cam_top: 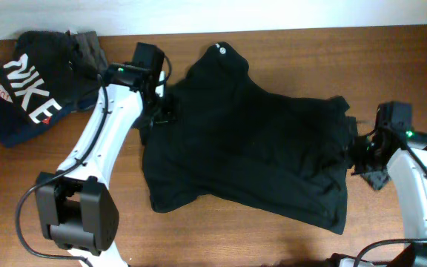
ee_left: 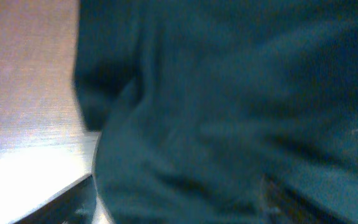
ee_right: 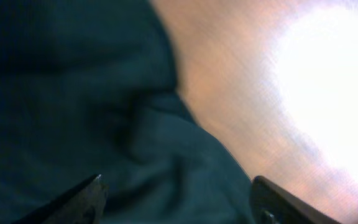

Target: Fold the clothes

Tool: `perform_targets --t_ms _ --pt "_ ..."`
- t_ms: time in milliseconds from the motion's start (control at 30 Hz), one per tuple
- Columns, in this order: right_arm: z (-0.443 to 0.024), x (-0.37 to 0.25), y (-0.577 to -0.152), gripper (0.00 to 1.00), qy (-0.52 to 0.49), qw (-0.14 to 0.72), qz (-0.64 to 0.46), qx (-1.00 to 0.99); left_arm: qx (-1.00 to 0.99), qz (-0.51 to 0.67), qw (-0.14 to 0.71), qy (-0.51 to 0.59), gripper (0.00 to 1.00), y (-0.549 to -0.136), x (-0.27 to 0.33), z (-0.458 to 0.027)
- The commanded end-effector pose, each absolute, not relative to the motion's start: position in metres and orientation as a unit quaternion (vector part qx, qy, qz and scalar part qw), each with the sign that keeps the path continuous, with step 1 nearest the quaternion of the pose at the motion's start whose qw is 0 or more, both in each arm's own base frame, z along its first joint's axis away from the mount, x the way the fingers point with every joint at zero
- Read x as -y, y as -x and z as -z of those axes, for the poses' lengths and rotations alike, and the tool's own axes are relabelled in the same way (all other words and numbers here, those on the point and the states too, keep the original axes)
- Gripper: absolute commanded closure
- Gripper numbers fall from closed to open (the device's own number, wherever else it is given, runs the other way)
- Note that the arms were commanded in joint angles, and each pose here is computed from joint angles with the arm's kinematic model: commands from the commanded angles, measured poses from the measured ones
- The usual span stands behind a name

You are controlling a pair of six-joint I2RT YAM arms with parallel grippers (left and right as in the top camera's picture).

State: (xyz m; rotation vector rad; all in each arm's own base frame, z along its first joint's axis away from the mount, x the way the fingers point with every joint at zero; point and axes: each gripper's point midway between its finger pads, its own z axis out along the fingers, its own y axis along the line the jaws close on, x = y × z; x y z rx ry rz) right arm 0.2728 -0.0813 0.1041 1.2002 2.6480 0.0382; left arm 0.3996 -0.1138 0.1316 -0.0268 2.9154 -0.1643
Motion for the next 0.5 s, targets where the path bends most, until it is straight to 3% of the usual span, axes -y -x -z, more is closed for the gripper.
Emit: perform_targets --t_ms 0,100,133,267,467 --pt "-0.127 0.061 -0.309 0.58 -0.285 0.181 -0.085 -0.938 -0.987 0.080 0.141 -0.021 0.43 -0.413 0.141 -0.132" --pt "-0.118 0.063 -0.316 0.90 -0.279 0.177 -0.084 -0.940 -0.982 0.093 0.164 -0.021 0.67 -0.428 0.161 -0.126" --pt "-0.113 0.062 -0.316 0.96 -0.280 0.168 -0.084 -0.941 -0.982 0.095 0.165 -0.019 0.72 -0.431 0.166 -0.120" --pt "-0.077 0.061 -0.313 0.96 -0.287 0.108 -0.085 -0.948 -0.983 0.094 0.153 -0.028 0.99 -0.438 0.181 -0.091" --pt "-0.028 0.054 -0.304 0.96 -0.291 0.023 -0.095 -0.952 -0.987 0.096 0.128 -0.014 0.99 -0.442 0.185 -0.058"
